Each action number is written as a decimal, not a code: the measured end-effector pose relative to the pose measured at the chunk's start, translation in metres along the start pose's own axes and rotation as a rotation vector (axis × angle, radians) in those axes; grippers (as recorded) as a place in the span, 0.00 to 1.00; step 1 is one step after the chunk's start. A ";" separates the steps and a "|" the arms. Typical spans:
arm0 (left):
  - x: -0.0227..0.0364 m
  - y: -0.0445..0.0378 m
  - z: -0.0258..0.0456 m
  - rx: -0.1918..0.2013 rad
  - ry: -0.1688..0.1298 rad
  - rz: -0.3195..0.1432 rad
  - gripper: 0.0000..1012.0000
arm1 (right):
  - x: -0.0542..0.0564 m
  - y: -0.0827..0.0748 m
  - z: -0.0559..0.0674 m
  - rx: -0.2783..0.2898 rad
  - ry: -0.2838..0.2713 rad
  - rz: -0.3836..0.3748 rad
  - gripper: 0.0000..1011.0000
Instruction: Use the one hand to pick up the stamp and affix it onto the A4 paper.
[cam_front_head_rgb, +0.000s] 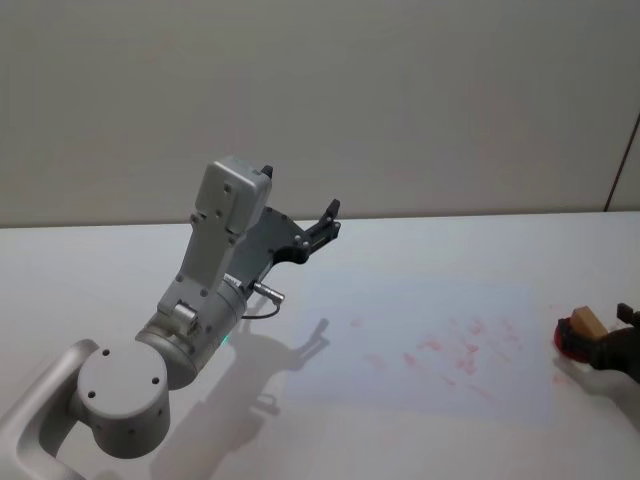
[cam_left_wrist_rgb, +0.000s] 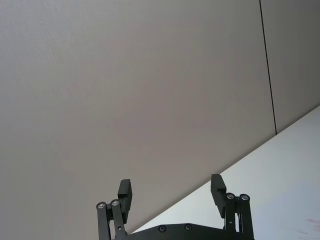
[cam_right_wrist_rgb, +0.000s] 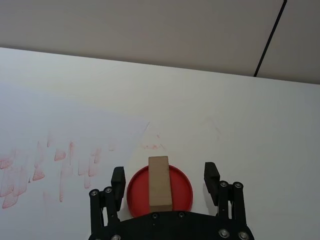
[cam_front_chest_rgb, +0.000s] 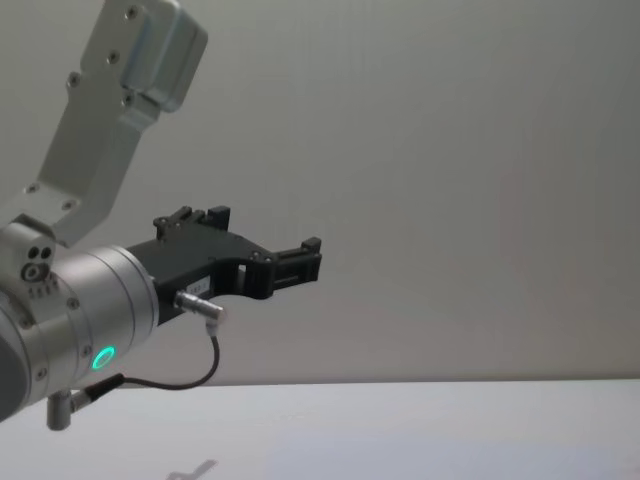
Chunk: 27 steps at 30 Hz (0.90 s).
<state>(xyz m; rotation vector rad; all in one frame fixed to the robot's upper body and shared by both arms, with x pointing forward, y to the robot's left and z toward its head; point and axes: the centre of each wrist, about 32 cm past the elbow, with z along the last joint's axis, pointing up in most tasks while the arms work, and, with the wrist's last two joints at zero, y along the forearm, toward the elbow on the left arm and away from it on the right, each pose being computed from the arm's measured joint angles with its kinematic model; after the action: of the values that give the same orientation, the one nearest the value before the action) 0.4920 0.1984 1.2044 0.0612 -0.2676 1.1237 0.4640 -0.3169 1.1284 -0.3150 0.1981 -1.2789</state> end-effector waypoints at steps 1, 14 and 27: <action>0.0000 0.0000 0.0000 0.000 0.000 0.000 0.99 | 0.000 0.000 0.000 0.000 0.000 0.000 0.97; 0.0000 0.0000 0.0000 0.000 0.000 0.000 0.99 | -0.002 0.003 0.000 -0.018 -0.005 -0.011 0.64; 0.0000 0.0000 0.0000 0.000 0.000 0.000 0.99 | -0.002 0.005 0.000 -0.018 -0.005 -0.016 0.25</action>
<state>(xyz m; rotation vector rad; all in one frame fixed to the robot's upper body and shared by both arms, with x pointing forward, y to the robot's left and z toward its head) 0.4920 0.1984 1.2044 0.0612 -0.2676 1.1237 0.4675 -0.3138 1.1266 -0.3359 0.2034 -1.2930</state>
